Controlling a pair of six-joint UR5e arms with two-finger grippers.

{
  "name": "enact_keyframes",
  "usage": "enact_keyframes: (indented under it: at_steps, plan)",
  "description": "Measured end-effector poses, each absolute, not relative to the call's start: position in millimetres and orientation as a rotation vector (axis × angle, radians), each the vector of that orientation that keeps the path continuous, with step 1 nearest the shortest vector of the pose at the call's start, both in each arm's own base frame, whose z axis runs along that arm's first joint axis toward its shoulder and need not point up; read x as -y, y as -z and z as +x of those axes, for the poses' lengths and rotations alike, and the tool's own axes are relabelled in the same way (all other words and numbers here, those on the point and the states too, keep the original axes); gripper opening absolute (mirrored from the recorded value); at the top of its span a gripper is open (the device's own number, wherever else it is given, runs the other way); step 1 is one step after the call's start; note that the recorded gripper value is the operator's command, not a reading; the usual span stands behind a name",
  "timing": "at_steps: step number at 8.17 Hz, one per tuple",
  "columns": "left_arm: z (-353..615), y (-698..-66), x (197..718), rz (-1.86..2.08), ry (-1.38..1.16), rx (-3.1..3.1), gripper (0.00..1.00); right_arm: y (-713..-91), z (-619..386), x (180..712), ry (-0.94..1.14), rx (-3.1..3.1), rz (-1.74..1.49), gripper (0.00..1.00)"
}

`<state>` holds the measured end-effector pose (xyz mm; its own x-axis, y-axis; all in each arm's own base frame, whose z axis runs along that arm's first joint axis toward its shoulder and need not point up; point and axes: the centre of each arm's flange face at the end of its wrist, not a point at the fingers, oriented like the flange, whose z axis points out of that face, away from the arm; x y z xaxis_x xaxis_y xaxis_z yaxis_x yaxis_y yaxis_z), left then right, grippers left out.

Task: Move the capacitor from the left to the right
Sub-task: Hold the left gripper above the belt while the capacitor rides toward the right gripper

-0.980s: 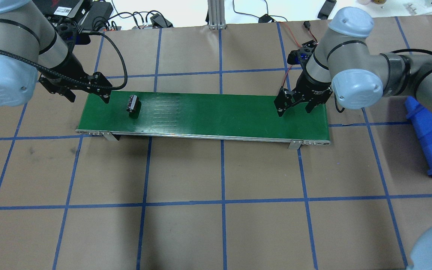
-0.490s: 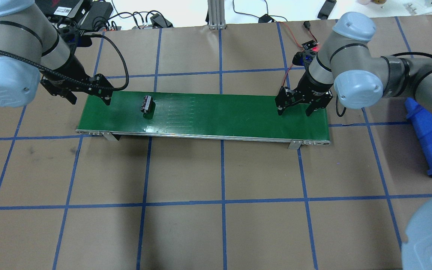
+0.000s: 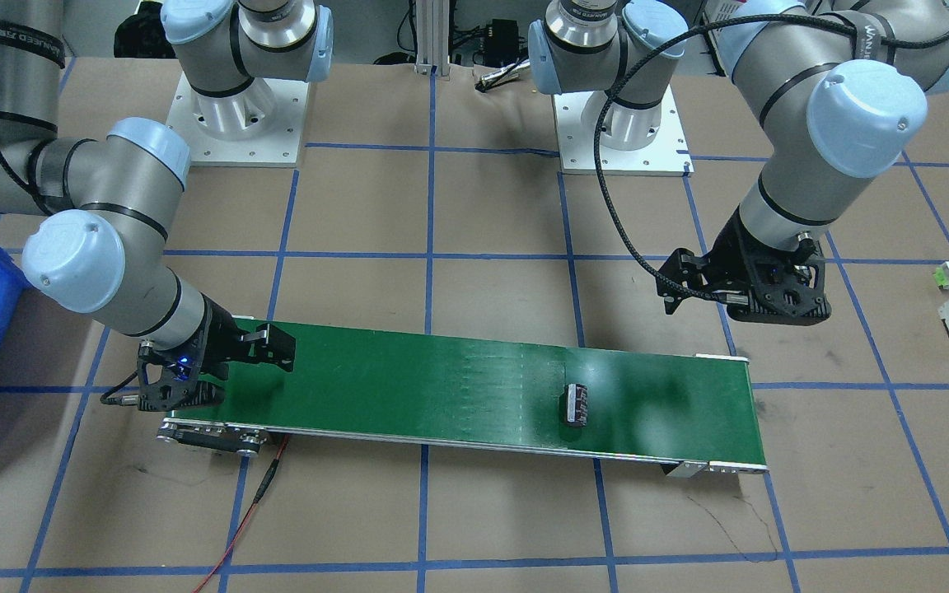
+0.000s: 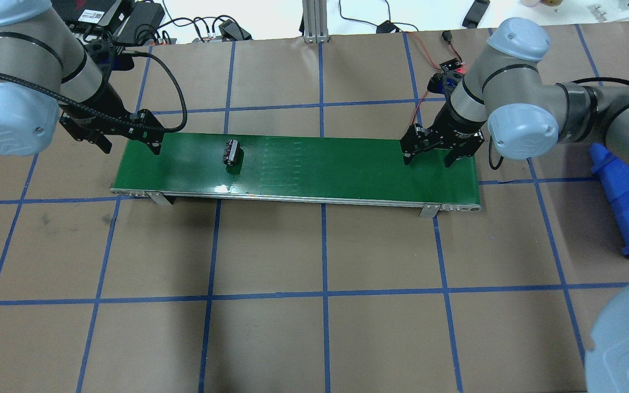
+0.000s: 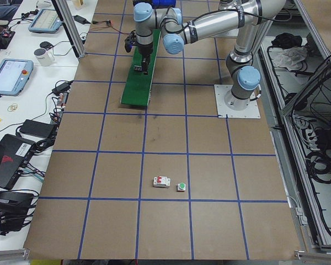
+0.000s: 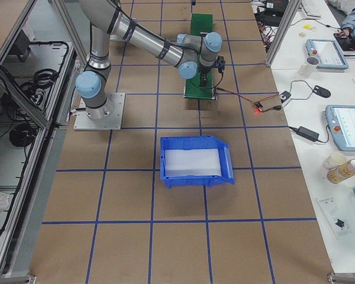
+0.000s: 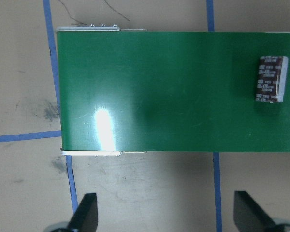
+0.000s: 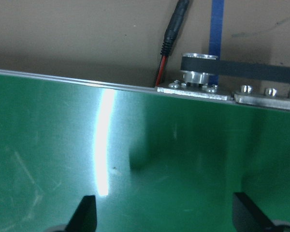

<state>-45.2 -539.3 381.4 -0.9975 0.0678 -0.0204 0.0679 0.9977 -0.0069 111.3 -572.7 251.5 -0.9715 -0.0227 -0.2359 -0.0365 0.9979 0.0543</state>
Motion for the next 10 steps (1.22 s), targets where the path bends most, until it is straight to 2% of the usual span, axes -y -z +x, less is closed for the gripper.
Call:
enact_keyframes:
  at_steps: [10]
  plan:
    - [-44.7, -380.0, 539.3, 0.092, 0.005, -3.120, 1.00, -246.5, 111.2, 570.5, -0.103, -2.909, -0.043, 0.97]
